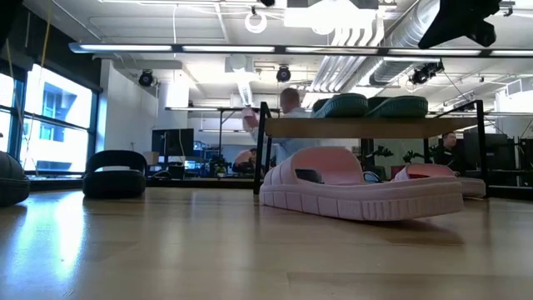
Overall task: Pick and place slides into the shelf
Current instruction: Put the pink slides under the shelf
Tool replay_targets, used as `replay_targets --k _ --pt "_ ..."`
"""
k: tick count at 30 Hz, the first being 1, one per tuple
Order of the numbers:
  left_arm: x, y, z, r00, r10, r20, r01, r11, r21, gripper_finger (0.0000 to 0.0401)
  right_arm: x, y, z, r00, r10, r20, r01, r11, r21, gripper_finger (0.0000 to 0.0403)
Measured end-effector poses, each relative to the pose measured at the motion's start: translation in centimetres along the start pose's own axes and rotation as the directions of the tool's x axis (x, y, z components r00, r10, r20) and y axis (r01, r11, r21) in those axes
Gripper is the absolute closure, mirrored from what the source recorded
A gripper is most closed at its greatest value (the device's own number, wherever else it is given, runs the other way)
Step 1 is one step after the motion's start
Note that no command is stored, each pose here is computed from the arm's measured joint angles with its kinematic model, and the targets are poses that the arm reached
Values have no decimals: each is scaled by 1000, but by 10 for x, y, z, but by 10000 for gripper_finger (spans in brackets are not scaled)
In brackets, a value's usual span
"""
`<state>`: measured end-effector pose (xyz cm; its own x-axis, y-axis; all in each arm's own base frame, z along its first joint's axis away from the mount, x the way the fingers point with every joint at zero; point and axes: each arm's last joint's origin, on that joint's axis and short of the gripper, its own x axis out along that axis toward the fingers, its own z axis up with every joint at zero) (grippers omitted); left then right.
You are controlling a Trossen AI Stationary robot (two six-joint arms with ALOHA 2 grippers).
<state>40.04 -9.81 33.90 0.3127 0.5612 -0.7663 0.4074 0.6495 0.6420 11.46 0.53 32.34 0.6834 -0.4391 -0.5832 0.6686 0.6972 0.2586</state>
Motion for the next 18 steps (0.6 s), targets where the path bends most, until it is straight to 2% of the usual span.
replay_targets --k 5,7,8,9,11,13,15,16,17,18 --pt "-39 25 -27 972 -119 204 123 992 -6 401 0 -1 -1 1000 -7 -6 7 1000 -7 403" --pt "-55 36 -38 921 -191 340 190 981 37 401 0 -1 -1 1000 -7 -6 7 1000 -6 403" --pt "-63 42 -44 876 -238 419 227 971 78 401 0 -1 -1 1000 -8 -6 8 1000 -6 403" --pt "-72 48 -49 808 -291 512 262 956 130 401 0 -1 -1 1000 -7 -6 7 1000 -7 403" --pt "-88 60 -61 632 -394 668 295 919 263 401 0 -1 -1 1000 -7 -6 7 1000 -5 403" --pt "-101 71 -70 400 -481 780 270 875 401 401 0 -1 -1 1000 -5 -4 5 1000 -2 403" --pt "-108 78 -73 155 -563 812 191 823 534 401 0 -1 0 1000 -3 -2 3 1000 9 403" --pt "-109 81 -75 54 -595 802 142 799 584 401 0 -1 0 1000 -2 -1 2 1000 22 403" --pt "-111 82 -76 -34 -624 781 91 776 624 401 0 -1 0 1000 -3 -1 3 1000 30 403" --pt "-111 82 -77 -97 -646 757 44 757 652 401 0 0 0 1000 -2 0 2 999 44 403"
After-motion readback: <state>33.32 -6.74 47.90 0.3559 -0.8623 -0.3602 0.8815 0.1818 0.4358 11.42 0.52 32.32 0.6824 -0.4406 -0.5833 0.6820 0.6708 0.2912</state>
